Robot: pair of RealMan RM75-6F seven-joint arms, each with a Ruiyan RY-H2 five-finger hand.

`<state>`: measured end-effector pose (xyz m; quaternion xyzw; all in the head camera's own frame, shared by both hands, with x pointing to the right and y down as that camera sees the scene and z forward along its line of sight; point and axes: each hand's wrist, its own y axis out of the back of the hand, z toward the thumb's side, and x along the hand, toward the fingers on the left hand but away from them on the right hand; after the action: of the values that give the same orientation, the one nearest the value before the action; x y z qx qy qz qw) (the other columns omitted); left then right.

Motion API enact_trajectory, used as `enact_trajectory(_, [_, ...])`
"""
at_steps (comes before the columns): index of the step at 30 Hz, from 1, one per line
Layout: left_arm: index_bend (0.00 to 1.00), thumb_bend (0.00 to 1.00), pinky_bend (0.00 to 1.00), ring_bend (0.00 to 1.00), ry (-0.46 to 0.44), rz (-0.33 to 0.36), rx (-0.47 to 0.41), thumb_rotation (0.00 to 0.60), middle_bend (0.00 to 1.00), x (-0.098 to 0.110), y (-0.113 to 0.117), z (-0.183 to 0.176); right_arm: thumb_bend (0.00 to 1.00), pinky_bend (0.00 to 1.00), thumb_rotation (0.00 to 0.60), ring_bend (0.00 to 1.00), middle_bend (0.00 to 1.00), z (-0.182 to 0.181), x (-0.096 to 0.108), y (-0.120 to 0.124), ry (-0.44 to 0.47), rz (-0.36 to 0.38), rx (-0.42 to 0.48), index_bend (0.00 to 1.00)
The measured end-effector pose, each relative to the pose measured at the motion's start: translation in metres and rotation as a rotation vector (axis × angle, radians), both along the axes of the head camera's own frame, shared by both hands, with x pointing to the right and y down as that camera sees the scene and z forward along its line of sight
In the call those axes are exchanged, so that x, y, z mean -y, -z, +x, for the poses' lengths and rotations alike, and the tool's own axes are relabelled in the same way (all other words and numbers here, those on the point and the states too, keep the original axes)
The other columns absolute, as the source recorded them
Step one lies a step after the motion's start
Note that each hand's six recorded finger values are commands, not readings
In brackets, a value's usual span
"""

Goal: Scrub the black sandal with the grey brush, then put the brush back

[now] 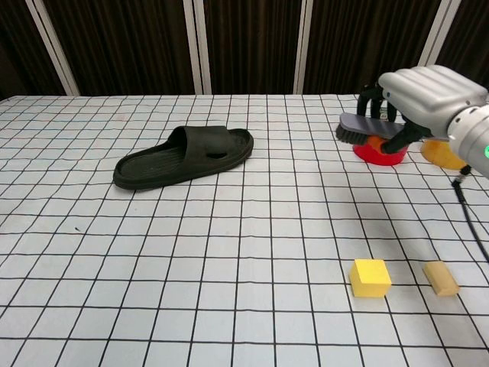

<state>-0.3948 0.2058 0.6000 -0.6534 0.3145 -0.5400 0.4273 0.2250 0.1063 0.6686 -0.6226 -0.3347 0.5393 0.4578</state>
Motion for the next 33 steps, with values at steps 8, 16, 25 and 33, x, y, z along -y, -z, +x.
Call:
enact_trajectory(8, [0.00, 0.13, 0.02, 0.00, 0.010, 0.008, 0.018, 0.540, 0.00, -0.020, -0.005, -0.014, 0.47, 0.53, 0.600, 0.48, 0.56, 0.037, -0.021, -0.023, -0.010, -0.015, -0.071, 0.63])
enact_trajectory(16, [0.00, 0.13, 0.02, 0.00, 0.006, -0.009, 0.018, 0.542, 0.00, -0.021, -0.011, -0.012, 0.47, 0.53, 0.600, 0.48, 0.56, 0.042, -0.039, -0.051, 0.017, -0.058, -0.109, 0.59])
enact_trajectory(25, [0.00, 0.12, 0.02, 0.00, 0.011, -0.023, 0.018, 0.542, 0.00, -0.019, -0.015, -0.013, 0.47, 0.47, 0.600, 0.42, 0.40, 0.035, -0.050, -0.060, 0.035, -0.079, -0.117, 0.24])
enact_trajectory(33, [0.00, 0.12, 0.02, 0.00, 0.009, -0.036, 0.014, 0.539, 0.00, -0.020, -0.016, -0.014, 0.47, 0.36, 0.600, 0.28, 0.22, 0.029, -0.060, -0.063, 0.047, -0.115, -0.152, 0.00])
